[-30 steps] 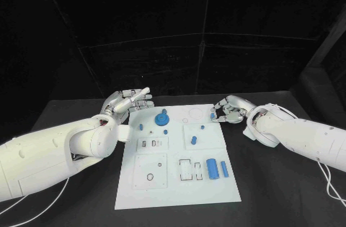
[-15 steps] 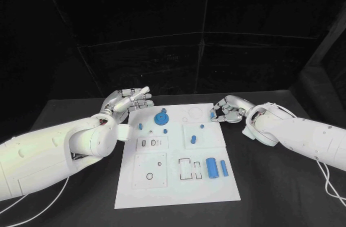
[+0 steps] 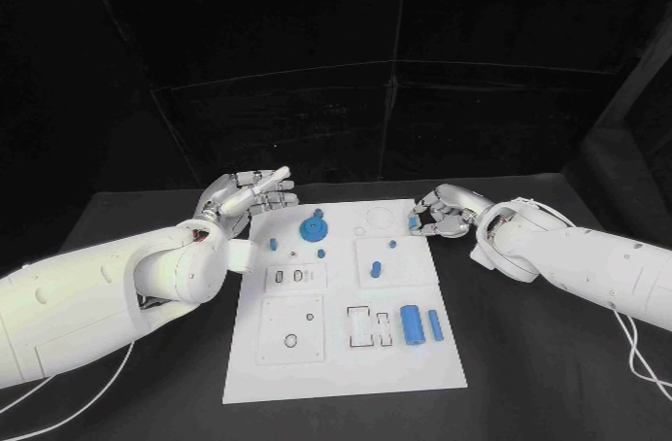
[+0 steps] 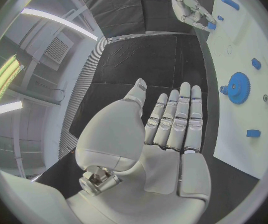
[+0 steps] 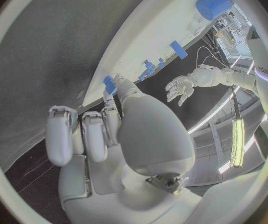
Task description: Assemble the parts on the task board
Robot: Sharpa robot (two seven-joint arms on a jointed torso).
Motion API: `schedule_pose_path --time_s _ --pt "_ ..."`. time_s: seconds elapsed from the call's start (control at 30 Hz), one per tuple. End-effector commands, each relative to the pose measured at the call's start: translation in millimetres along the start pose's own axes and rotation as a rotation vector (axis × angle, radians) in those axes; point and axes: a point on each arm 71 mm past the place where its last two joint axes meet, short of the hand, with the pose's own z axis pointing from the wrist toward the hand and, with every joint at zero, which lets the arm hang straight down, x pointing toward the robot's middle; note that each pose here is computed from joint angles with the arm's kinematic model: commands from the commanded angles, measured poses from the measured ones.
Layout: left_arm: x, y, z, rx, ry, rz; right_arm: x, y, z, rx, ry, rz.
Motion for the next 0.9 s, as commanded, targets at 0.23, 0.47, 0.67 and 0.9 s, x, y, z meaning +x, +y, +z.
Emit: schedule_pose_path --time_s 0.23,0.47,0.67,0.9 --pt "-0.3 -1.6 0.4 0.007 0.010 -0.003 -1.0 2 1.9 0.014 -0.025 -0.012" --pt "-1.1 -1.6 0.4 0.006 0.008 -0.002 -2.6 4 2.6 0.020 -0.064 -0.013" --pt "-1.9 -1.7 0.1 0.006 0.007 -0.002 -4.7 8 1.1 0.015 -0.107 -0.011" --pt "-4.3 -2.3 -0.9 0.006 0.002 0.000 -3.8 27 -9.9 -0.002 -0.116 0.027"
